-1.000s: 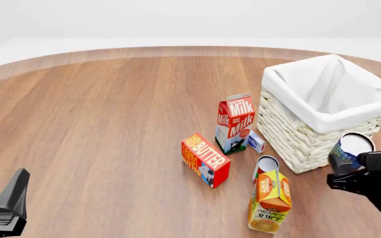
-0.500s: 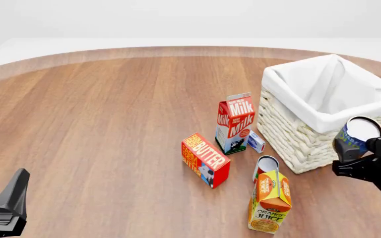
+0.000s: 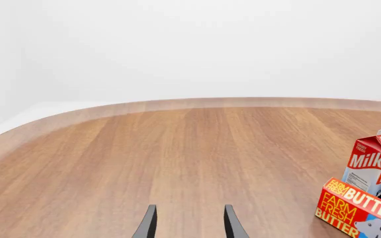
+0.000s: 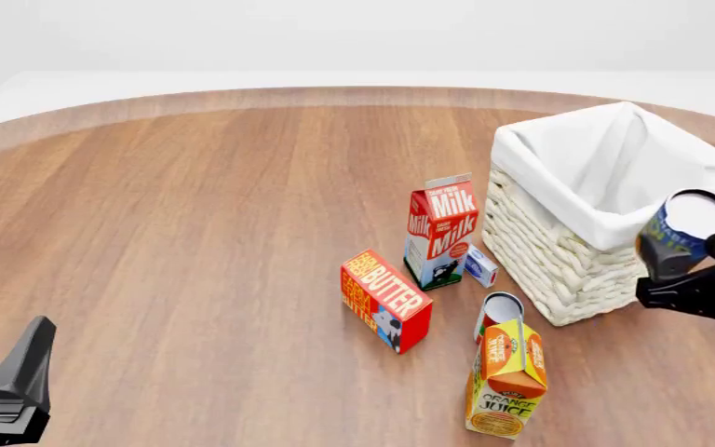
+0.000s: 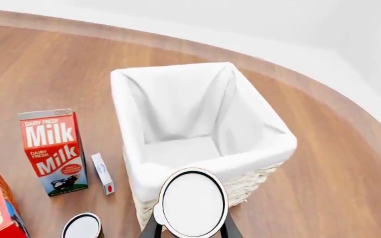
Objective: Pick up the alphabet soup, and put it in the basket.
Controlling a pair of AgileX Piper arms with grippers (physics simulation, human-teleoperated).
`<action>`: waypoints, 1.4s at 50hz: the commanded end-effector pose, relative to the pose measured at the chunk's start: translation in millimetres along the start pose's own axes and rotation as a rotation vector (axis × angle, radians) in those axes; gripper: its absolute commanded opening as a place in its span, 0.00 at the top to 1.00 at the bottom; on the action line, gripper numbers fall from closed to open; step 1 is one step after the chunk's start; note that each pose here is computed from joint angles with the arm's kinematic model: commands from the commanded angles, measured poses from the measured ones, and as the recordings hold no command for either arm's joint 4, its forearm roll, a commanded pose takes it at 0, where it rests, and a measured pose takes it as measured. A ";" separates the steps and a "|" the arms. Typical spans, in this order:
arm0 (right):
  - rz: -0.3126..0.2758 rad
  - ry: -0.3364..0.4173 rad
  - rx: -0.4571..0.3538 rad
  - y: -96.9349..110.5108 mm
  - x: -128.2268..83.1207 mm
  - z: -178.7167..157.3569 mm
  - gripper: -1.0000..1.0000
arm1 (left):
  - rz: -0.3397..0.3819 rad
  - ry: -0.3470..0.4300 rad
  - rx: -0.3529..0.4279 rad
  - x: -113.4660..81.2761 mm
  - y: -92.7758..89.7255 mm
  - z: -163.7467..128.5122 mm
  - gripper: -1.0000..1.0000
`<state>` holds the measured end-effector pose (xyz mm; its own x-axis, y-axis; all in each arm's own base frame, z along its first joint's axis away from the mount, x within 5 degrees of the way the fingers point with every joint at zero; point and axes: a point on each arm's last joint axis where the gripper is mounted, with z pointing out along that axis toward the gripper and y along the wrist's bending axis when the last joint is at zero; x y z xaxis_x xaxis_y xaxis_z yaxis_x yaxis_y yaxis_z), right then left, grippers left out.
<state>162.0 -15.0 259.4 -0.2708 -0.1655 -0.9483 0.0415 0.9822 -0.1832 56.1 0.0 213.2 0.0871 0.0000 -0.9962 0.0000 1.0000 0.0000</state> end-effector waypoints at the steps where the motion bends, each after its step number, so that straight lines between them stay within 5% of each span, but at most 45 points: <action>1: 0.010 -0.039 0.001 -1.8 -14.6 -4.6 1.00 | 0.000 0.000 0.000 0.0 0.0 0.0 0.00; 26: -0.023 -0.081 0.008 -8.5 -51.5 -15.7 1.00 | 0.000 0.000 0.000 0.0 0.0 0.0 0.00; 70: -0.032 -0.022 -0.026 -12.1 -95.2 10.6 1.00 | 0.000 0.000 0.000 0.0 0.0 0.0 0.00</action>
<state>189.4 -11.7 338.1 -0.2554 -0.2110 -0.9435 0.0037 0.9757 -0.2192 56.1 0.0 213.2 0.0871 0.0000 -0.9962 0.0000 1.0000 0.0000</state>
